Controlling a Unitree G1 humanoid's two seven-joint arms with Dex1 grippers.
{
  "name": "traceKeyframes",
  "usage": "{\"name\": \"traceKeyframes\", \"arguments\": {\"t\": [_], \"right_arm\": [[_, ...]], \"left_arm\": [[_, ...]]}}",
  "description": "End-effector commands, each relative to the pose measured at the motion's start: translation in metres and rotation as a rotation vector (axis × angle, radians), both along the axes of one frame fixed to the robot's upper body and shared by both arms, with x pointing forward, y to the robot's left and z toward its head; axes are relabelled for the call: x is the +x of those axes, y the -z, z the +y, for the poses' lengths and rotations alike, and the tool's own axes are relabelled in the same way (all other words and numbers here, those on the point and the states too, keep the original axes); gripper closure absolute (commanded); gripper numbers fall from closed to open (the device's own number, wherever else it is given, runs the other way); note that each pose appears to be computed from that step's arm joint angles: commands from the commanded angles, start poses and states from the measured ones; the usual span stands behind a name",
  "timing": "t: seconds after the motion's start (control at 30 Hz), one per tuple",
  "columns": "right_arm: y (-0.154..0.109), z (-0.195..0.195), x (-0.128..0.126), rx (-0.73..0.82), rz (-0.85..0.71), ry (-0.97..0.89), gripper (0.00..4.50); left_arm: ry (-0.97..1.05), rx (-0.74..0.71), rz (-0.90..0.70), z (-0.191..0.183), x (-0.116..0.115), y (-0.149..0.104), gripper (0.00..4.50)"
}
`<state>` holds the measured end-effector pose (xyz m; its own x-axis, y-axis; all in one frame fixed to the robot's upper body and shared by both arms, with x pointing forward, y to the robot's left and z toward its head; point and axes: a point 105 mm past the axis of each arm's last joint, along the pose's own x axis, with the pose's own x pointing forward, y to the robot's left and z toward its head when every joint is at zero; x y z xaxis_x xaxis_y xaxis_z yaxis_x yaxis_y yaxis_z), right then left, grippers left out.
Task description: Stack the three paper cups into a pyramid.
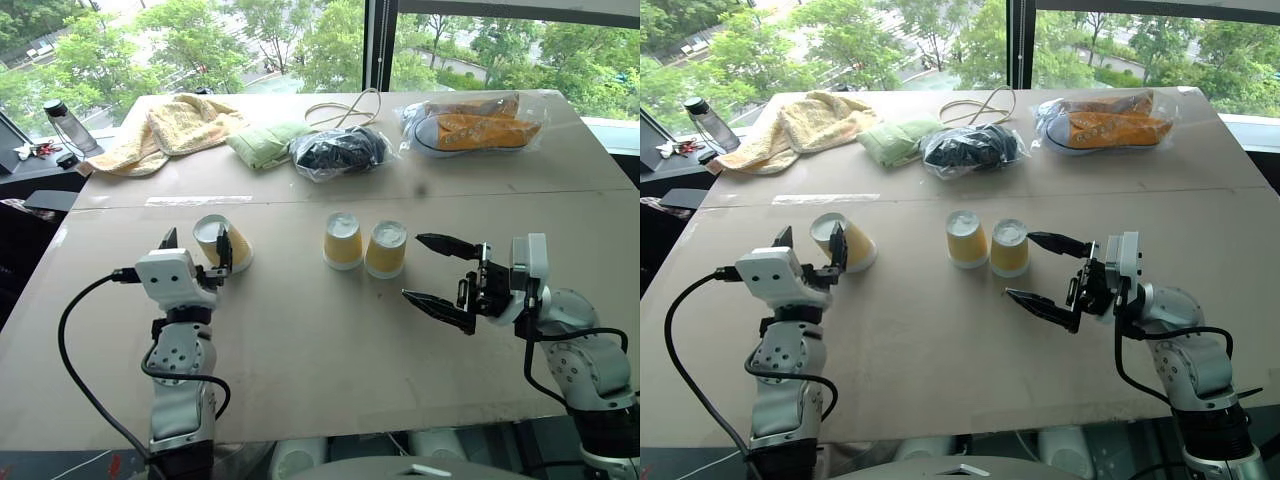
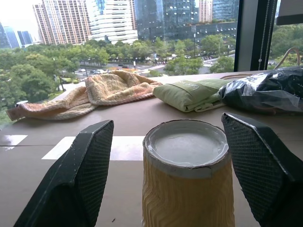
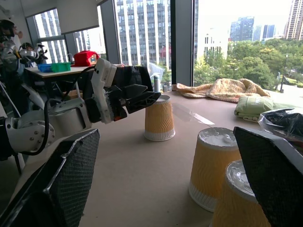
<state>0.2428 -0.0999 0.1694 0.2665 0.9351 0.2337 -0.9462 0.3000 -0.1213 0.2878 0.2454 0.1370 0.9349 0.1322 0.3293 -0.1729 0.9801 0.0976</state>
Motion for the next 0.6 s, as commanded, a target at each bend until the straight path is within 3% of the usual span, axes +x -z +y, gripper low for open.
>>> {"name": "traceKeyframes", "arguments": {"t": [0.03, 0.53, 0.6], "right_arm": [[-0.010, 0.002, -0.005, 0.003, -0.055, -0.011, 0.00], [-0.011, 0.003, -0.005, 0.003, -0.061, -0.004, 0.00], [-0.011, 0.002, -0.005, 0.005, -0.061, -0.004, 0.00]], "left_arm": [[0.023, 0.031, 0.002, -0.003, 0.005, -0.001, 0.74], [0.036, 0.035, 0.027, 0.002, 0.016, 0.007, 0.74], [0.036, 0.033, 0.021, 0.003, 0.016, 0.007, 1.28]]}}
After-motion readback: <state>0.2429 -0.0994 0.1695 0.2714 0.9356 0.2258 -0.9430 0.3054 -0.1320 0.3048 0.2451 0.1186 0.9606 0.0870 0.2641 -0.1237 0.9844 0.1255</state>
